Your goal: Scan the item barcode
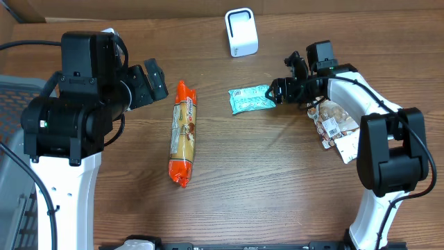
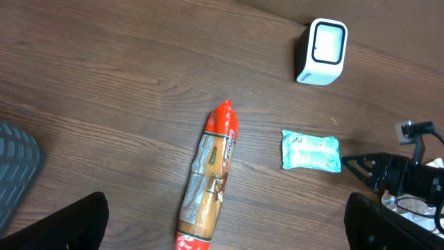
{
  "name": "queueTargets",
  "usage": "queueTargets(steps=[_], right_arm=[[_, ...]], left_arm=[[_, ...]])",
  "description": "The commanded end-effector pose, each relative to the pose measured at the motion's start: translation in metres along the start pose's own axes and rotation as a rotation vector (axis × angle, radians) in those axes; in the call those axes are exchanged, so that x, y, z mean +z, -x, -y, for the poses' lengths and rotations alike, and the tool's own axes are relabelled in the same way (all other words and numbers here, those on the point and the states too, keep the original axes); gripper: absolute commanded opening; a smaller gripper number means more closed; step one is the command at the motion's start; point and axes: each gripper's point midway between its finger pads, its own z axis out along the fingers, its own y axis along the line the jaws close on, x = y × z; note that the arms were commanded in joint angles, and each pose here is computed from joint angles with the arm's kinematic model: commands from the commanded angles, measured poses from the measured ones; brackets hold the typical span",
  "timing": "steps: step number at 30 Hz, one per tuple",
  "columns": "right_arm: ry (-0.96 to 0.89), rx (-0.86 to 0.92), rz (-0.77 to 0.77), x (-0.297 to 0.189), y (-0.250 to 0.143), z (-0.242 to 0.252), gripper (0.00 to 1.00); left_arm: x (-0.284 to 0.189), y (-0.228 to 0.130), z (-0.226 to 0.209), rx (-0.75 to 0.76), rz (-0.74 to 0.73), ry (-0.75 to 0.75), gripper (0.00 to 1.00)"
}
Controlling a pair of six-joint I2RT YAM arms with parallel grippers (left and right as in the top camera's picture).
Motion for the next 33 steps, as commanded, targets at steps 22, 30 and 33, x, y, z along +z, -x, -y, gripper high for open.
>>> queueTargets(steps=[22, 30, 33], right_arm=[[0.199, 0.002, -0.118, 0.081, -0.034, -0.006, 0.71], [0.114, 0.119, -0.198, 0.101, -0.064, -0.016, 0.11], [0.127, 0.171, -0.205, 0.100, -0.064, -0.019, 0.04]], left_arm=[[-0.003, 0.005, -0.001, -0.010, 0.017, 0.001, 1.00], [-0.003, 0.005, -0.001, -0.010, 0.017, 0.001, 1.00], [-0.003, 0.005, -0.001, -0.010, 0.017, 0.001, 1.00]])
